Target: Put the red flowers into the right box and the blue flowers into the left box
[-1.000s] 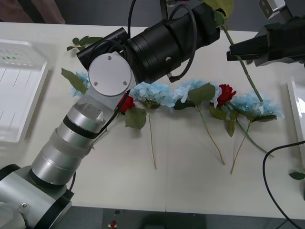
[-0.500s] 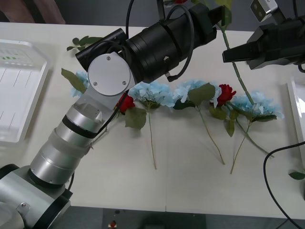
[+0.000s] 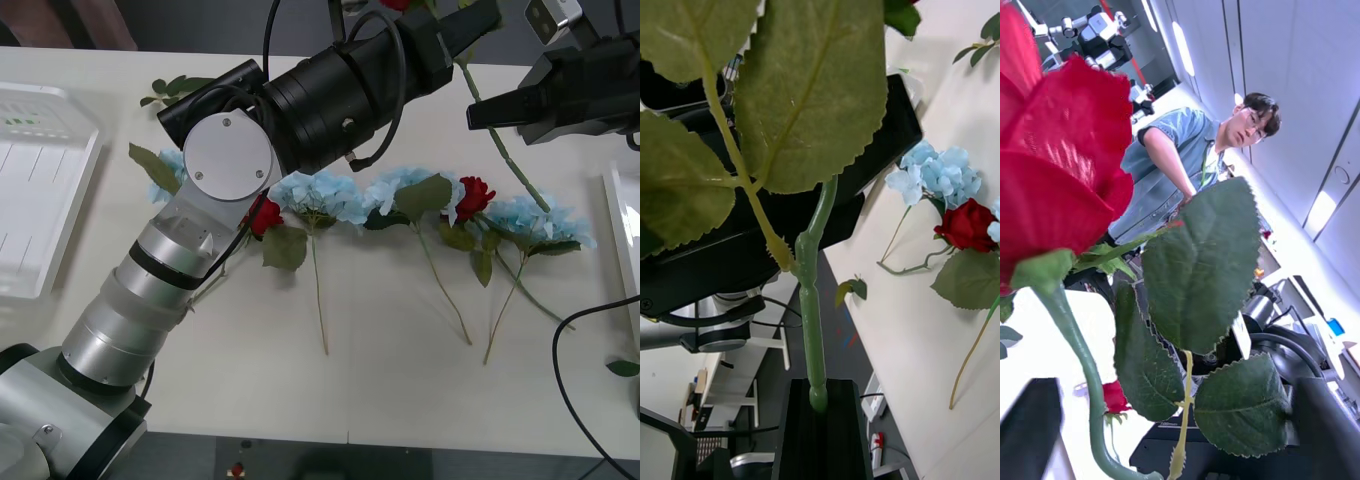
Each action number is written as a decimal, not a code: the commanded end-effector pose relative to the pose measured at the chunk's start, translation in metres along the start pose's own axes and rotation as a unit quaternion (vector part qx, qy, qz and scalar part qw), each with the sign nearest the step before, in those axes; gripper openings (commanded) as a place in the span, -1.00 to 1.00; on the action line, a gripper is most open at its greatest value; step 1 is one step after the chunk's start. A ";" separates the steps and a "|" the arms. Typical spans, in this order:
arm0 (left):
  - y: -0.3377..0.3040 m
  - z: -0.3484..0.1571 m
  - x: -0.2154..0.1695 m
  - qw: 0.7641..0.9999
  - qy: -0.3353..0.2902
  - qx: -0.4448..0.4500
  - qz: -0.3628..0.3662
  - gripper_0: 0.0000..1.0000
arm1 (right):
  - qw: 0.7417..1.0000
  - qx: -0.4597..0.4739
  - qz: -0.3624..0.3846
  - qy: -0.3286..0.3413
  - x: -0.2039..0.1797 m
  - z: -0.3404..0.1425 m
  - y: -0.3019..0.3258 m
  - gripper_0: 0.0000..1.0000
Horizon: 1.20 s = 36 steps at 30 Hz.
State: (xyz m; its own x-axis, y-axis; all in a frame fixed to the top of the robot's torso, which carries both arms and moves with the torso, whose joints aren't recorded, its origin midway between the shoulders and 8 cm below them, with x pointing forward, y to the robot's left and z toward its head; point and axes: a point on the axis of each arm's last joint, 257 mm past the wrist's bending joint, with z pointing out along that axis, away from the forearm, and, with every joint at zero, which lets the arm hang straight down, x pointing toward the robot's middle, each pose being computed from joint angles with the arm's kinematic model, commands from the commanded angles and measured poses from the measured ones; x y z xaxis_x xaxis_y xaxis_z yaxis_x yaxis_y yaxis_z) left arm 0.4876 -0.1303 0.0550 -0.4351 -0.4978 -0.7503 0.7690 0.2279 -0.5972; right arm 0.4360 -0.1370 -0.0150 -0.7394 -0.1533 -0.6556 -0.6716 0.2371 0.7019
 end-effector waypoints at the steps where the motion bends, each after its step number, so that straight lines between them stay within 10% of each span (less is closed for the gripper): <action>1: -0.021 0.005 -0.008 1.000 -0.001 0.020 0.000 1.00 | 1.000 0.012 -0.018 0.004 -0.015 -0.009 0.021 -1.00; 16: 0.014 -0.016 -0.016 1.000 -0.005 -0.014 0.007 1.00 | 0.984 0.175 0.012 0.007 0.008 -0.100 -0.023 -1.00; 36: 0.072 -0.222 -0.038 0.954 0.249 -0.145 0.086 1.00 | 0.862 0.480 0.162 -0.023 0.115 -0.282 -0.099 -1.00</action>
State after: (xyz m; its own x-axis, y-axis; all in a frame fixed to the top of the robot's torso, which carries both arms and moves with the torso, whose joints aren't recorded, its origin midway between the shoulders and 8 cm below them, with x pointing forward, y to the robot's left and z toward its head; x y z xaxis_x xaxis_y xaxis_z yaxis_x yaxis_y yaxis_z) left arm 0.4678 0.0733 -0.0193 -0.5306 -0.0428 -0.8466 0.7240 0.4964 -0.4789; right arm 0.4061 -0.4285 -0.0944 -0.8745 0.0707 -0.4799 -0.1236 0.9242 0.3613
